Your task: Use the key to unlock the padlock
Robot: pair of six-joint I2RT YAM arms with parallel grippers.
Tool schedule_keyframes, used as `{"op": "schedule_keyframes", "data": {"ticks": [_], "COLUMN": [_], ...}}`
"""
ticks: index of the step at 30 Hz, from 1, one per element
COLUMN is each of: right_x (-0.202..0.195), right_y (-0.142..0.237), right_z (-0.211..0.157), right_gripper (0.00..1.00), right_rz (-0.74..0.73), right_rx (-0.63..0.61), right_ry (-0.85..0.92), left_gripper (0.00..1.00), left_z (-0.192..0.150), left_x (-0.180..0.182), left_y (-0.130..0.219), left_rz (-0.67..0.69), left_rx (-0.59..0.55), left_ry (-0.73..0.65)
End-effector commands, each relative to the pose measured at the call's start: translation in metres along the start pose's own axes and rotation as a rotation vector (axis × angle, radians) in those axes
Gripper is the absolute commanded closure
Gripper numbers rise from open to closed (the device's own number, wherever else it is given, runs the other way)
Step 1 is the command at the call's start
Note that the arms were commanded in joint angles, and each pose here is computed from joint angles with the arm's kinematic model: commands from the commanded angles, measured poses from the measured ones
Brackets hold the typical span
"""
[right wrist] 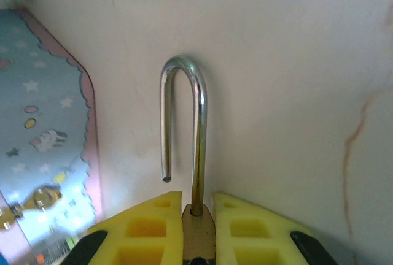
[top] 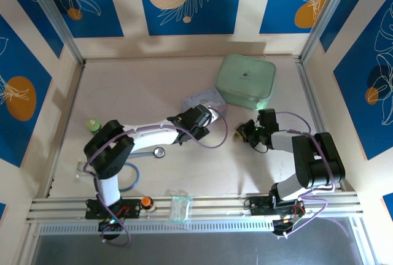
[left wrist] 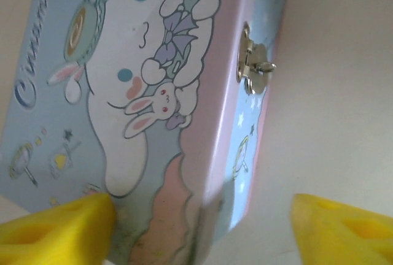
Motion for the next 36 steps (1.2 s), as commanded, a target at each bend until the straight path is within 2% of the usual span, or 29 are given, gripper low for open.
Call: {"op": "schedule_keyframes", "data": {"ticks": [1,3,7,13,16,21,27,36], "right_x": [-0.024,-0.023,-0.021,-0.004,-0.001,0.008,0.013,0.016], "right_y": [-0.001,-0.002,-0.002,-0.006,-0.005,-0.01,-0.017,-0.019], "right_z": [-0.018,-0.021,-0.025,-0.033,-0.035,-0.037,-0.045,-0.05], "right_gripper": [1.0,1.0,1.0,0.99,0.98,0.94,0.89,0.77], "right_rz": [-0.161,-0.199,-0.256,-0.429,-0.457,-0.532,-0.645,-0.718], "right_rx": [0.231,0.295,0.337,0.386,0.395,0.4,0.379,0.31], "right_ry": [0.035,0.058,0.076,0.159,0.175,0.222,0.277,0.298], "left_gripper": [0.08,0.01,0.01,0.01,0.0,0.01,0.01,0.01], "left_z": [-0.042,-0.045,-0.045,-0.037,-0.037,-0.035,-0.037,-0.044], "left_x": [-0.006,0.004,0.022,0.029,0.031,0.033,0.038,0.043], "left_y": [-0.015,-0.013,-0.007,0.008,0.008,0.011,0.035,0.065], "left_rz": [-0.057,-0.029,0.063,0.036,0.053,0.055,0.046,0.04], "left_rx": [0.222,0.226,0.224,0.115,0.129,0.1,0.024,-0.055], "left_ry": [-0.036,0.008,0.075,0.193,0.215,0.28,0.374,0.432]}}
Point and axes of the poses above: each hand's point on the last joint's axis, 136 mm out from that joint toward the fingers, its own y axis back along the fingers, its own x axis along the line the jaws close on, z = x × y, the point moved 10 cm from there along y, back along the fingers, and after that the axes turned 15 degrees about -y, right-handed, at the moved point
